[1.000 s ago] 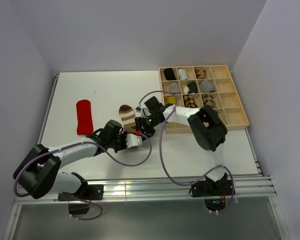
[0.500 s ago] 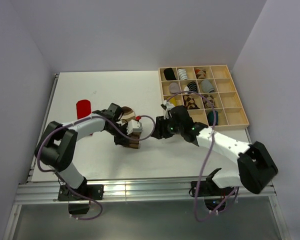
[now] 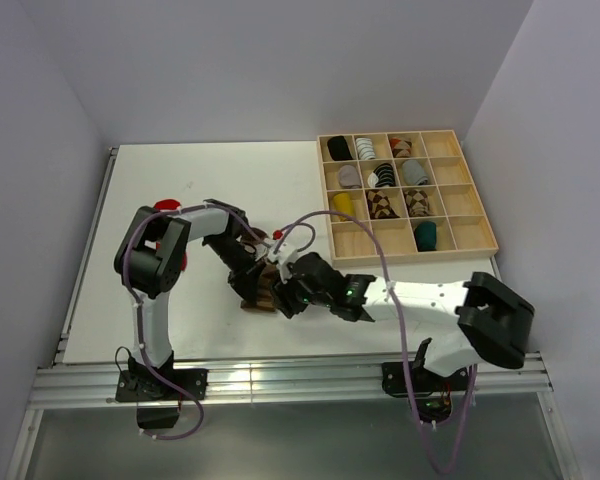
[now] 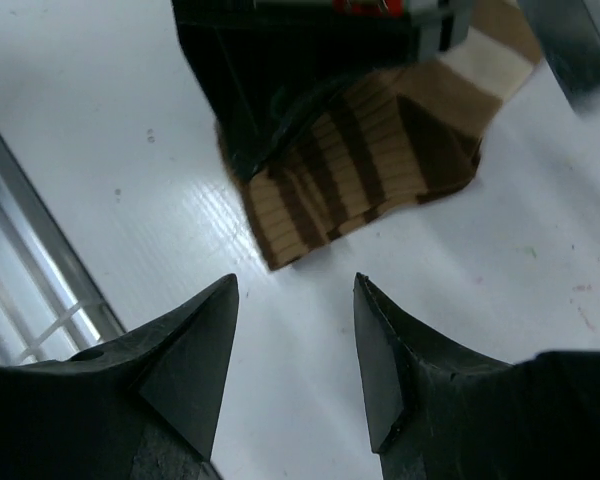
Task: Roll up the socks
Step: Roll the sock at the center of the board.
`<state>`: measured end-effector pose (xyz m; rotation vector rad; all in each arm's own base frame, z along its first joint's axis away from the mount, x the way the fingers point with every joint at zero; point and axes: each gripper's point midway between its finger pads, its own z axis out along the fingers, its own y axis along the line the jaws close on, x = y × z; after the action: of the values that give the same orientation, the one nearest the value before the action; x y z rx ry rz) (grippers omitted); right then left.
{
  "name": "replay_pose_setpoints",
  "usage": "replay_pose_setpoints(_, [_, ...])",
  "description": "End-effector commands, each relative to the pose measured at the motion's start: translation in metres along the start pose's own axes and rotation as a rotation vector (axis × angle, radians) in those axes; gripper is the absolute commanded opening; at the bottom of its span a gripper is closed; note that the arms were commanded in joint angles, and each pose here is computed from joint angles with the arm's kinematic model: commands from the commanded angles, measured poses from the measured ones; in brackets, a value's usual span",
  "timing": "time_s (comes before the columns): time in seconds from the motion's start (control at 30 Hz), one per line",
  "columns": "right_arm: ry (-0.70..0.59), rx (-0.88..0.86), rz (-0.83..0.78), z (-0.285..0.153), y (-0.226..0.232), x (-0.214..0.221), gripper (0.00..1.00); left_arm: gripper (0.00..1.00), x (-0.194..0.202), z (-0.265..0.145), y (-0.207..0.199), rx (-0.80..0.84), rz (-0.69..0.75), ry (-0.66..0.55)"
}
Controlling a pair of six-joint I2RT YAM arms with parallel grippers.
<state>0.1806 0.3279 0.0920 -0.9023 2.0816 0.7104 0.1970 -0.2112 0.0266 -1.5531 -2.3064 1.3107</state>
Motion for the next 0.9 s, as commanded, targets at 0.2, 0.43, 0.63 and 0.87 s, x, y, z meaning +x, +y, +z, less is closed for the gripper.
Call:
replay_pose_setpoints(0.2, [0.057, 0.038, -0.225, 0.045, 0.023, -0.017, 0.57, 0.00, 0.031, 0.005, -0.002, 0.102, -0.118, 0.148])
replay_pose_setpoints(0.43, [0.120, -0.008, -0.254, 0.063, 0.042, 0.001, 0.57, 0.00, 0.028, 0.004, 0.004, 0.078, -0.136, 0.139])
replay_pose_setpoints(0.63, [0.156, -0.020, -0.259, 0.074, 0.049, 0.018, 0.54, 0.00, 0.022, 0.003, 0.008, 0.067, -0.146, 0.128])
replay_pose_setpoints(0.87, [0.187, 0.021, -0.212, 0.085, 0.040, 0.032, 0.13, 0.12, 0.010, -0.001, 0.015, 0.001, -0.137, 0.082])
